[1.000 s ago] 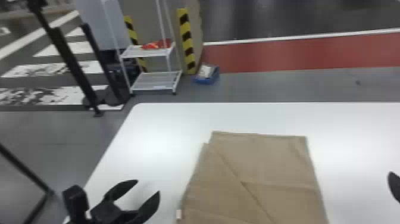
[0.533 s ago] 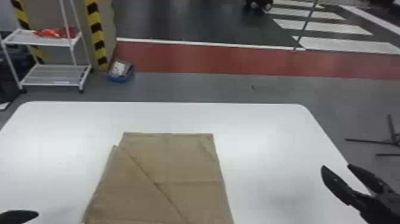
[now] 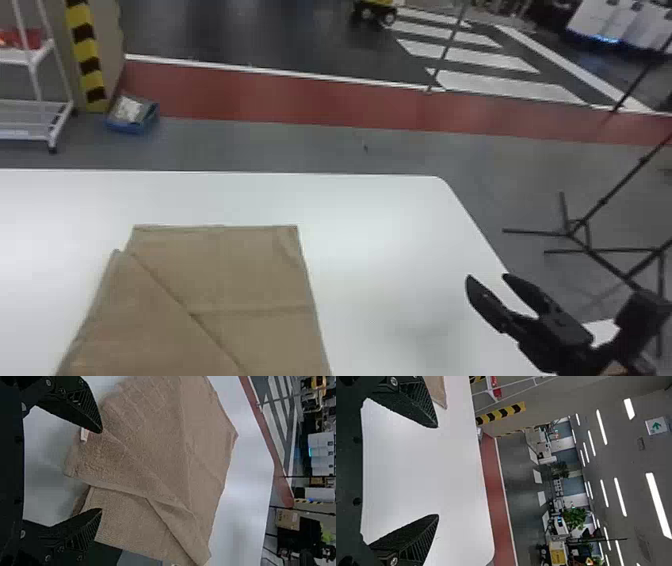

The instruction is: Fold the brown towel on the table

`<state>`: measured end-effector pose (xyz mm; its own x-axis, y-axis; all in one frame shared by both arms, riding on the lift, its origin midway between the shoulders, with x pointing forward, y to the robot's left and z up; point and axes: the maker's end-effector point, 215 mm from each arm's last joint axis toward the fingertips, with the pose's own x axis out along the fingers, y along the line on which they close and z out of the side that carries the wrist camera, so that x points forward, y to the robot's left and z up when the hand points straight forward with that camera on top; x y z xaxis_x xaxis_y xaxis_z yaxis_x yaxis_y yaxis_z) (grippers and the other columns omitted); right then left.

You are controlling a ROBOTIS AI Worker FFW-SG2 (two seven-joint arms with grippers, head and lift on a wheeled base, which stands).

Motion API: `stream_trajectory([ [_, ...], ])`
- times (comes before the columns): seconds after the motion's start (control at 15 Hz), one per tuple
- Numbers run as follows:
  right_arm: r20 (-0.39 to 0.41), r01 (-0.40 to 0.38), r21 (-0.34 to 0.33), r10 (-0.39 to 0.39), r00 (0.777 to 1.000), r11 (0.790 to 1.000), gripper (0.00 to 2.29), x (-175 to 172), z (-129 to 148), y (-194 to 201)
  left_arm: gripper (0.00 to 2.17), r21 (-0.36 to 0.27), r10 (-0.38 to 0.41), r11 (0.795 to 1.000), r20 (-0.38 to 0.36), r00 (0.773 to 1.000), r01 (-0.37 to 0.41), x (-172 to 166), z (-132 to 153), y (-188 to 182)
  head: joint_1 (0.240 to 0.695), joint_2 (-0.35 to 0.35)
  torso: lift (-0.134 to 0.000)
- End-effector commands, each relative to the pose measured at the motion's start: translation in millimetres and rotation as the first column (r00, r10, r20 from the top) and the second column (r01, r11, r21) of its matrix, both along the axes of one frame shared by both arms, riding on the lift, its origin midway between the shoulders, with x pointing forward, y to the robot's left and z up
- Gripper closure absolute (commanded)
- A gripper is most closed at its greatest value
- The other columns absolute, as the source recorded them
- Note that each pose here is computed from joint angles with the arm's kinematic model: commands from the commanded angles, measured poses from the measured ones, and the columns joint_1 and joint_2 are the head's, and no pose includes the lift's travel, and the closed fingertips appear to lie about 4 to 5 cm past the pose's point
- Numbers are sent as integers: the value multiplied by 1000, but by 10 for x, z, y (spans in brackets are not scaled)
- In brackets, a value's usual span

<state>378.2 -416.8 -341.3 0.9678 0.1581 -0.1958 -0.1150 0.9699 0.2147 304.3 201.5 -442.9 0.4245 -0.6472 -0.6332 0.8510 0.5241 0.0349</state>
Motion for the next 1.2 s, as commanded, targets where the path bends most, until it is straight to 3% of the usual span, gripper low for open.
stream_trajectory([
  [0.0,-2,7,4,-7,1000,1000,80,-3,-19,-32,215,41,-50,998,10,999,50,-31,-153,-130,695,-346,-113],
  [0.2,-4,8,6,-8,1000,1000,80,-5,-33,-41,417,45,-52,998,11,999,52,-33,-177,-132,695,-350,-113],
  [0.6,-2,0,12,0,1000,1000,80,2,-39,-25,421,81,-13,997,17,1000,11,5,-168,125,695,-350,-113],
  [0.73,0,-1,13,1,1000,1000,80,14,-35,-19,603,89,-39,995,39,998,35,3,-156,107,695,-346,-113],
  [0.87,3,-11,15,10,1000,1000,80,24,-23,17,610,91,-53,995,45,998,49,-6,-148,89,695,-338,-113],
  [1.0,6,-16,15,16,1000,1000,80,31,-10,38,994,95,-78,993,60,995,72,-10,-139,68,695,-338,-113],
  [1.13,7,-17,14,17,1000,1000,80,35,-4,47,1001,100,-72,993,53,996,66,-22,-157,112,695,-338,-113],
])
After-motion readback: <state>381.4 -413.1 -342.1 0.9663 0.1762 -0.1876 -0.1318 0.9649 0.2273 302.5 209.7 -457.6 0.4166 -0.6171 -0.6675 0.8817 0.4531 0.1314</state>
